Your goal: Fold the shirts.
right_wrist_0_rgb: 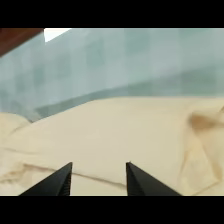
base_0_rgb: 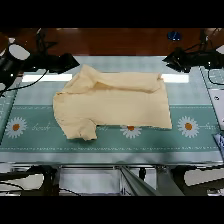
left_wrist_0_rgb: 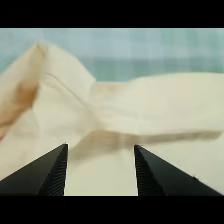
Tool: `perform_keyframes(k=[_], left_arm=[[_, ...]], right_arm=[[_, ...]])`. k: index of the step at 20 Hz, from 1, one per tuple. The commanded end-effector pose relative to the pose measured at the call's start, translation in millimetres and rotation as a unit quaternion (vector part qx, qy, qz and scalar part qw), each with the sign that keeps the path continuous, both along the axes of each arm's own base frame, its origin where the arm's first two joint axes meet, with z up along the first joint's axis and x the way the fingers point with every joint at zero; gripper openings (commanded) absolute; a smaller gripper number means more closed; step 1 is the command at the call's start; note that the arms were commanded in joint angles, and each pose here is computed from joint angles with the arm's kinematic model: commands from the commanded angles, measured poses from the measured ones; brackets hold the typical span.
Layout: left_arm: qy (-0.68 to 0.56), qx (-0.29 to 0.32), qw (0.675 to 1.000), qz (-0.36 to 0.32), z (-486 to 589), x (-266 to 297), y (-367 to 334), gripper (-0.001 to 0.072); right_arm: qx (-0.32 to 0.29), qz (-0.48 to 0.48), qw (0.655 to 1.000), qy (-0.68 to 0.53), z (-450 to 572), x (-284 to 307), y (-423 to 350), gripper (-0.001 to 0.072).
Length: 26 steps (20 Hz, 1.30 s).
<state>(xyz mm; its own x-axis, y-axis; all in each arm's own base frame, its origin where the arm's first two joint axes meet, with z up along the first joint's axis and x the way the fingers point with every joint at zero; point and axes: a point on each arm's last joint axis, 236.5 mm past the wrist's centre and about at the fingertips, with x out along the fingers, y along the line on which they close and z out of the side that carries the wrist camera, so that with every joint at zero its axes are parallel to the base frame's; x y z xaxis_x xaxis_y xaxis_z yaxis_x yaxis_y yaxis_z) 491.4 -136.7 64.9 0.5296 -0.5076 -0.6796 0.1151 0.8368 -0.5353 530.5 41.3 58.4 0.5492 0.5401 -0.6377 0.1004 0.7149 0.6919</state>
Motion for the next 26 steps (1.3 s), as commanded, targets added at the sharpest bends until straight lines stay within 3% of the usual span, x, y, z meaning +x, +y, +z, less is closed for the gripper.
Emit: perform_keyframes(k=[1,4,8,12,15,19,26], left_arm=[[0.085,0.027,0.996,-0.019,-26,-30,32,0.0509],[0.158,0.056,0.986,-0.006,-28,-72,102,0.0509],[0.157,0.062,0.983,0.068,-19,-120,169,0.0509],[0.190,0.041,0.973,0.128,-75,-195,174,0.0509],[0.236,-0.013,0.960,0.148,-124,-242,152,0.0508],[0.248,-0.115,0.955,0.116,-137,-244,113,0.0507],[0.189,-0.133,0.963,0.139,-148,-205,122,0.0506]], right_arm=[[0.036,-0.028,0.999,0.001,8,0,-36,0.0392],[-0.020,-0.030,0.999,0.002,26,-33,-91,0.0392],[-0.197,-0.046,0.978,0.047,31,-112,-165,0.0393],[-0.168,-0.097,0.975,0.103,-42,-188,-145,0.0405],[-0.098,-0.113,0.980,0.127,-90,-230,-97,0.0405],[-0.030,-0.101,0.983,0.153,-115,-260,-55,0.0404],[-0.016,-0.077,0.984,0.160,-115,-268,-43,0.0403]])
